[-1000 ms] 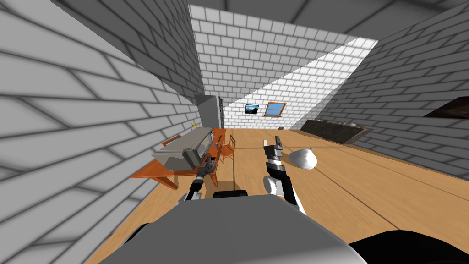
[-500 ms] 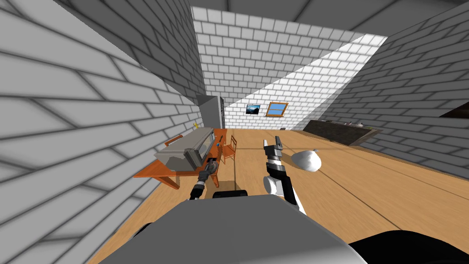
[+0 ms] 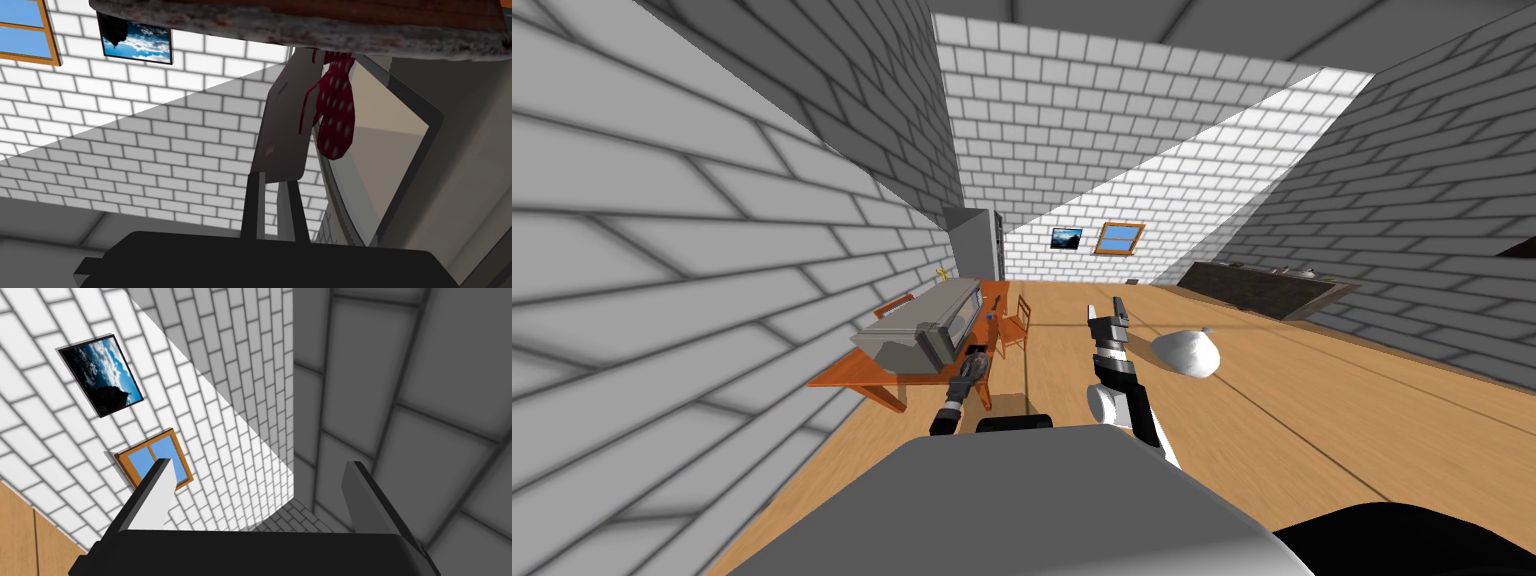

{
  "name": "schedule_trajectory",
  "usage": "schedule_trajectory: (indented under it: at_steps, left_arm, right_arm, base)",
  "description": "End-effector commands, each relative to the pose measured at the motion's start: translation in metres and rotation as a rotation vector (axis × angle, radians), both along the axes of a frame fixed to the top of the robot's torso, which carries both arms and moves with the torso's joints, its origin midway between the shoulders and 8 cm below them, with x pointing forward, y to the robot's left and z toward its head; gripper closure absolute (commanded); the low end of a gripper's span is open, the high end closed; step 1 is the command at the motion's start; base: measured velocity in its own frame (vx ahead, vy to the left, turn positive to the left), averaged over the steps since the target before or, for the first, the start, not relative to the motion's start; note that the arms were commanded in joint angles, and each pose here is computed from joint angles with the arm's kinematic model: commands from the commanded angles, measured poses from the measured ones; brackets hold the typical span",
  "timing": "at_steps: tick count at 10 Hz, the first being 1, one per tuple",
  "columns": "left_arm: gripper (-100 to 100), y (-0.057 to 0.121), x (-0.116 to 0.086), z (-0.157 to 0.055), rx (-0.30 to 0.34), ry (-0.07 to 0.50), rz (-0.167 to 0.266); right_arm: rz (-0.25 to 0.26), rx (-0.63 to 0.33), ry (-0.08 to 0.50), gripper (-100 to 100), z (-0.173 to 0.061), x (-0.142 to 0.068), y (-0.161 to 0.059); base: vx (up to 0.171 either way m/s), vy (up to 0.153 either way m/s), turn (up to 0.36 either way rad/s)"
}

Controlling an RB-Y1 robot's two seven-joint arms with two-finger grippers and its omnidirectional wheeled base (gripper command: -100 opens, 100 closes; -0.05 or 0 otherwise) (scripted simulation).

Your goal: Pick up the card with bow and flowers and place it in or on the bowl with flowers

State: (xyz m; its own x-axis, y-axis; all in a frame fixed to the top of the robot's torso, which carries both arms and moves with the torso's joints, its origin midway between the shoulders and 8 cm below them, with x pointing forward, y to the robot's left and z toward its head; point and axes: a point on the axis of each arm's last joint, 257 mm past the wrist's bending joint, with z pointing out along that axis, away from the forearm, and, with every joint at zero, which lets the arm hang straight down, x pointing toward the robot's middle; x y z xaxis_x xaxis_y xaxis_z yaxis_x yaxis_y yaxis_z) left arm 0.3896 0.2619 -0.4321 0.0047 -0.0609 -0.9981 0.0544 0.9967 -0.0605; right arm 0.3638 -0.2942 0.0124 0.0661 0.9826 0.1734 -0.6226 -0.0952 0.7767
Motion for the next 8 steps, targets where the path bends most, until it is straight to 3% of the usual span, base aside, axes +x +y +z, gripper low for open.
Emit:
schedule_trajectory:
  at_steps: [1,2,6,7,8]
  left_arm:
    - [100,-0.0138,-0.0101,-0.003,0.023,-0.001,-0.017]
    - [100,-0.0205,-0.0143,-0.0044,0.03,-0.002,-0.024]
    - [100,-0.0205,-0.014,-0.0041,0.031,-0.004,-0.025]
    - [-100,-0.0206,-0.0139,-0.0042,0.031,-0.003,-0.025]
    - [-100,-0.0206,-0.0139,-0.0042,0.031,-0.003,-0.025]
  right_arm:
    - [0.0,0.0,0.0,0,0.0,0.0,0.0]
    - [0.0,0.0,0.0,0,0.0,0.0,0.0]
    - [0.0,0.0,0.0,0,0.0,0.0,0.0]
    - [0.0,0.0,0.0,0,0.0,0.0,0.0]
    - [0.0,0.0,0.0,0,0.0,0.0,0.0]
  base:
    - [0.053,0.04,0.059]
    - [0.046,0.043,0.043]
    - [0.006,0.009,-0.001]
    - [0.0,0.0,0.0]
    - [0.0,0.0,0.0]
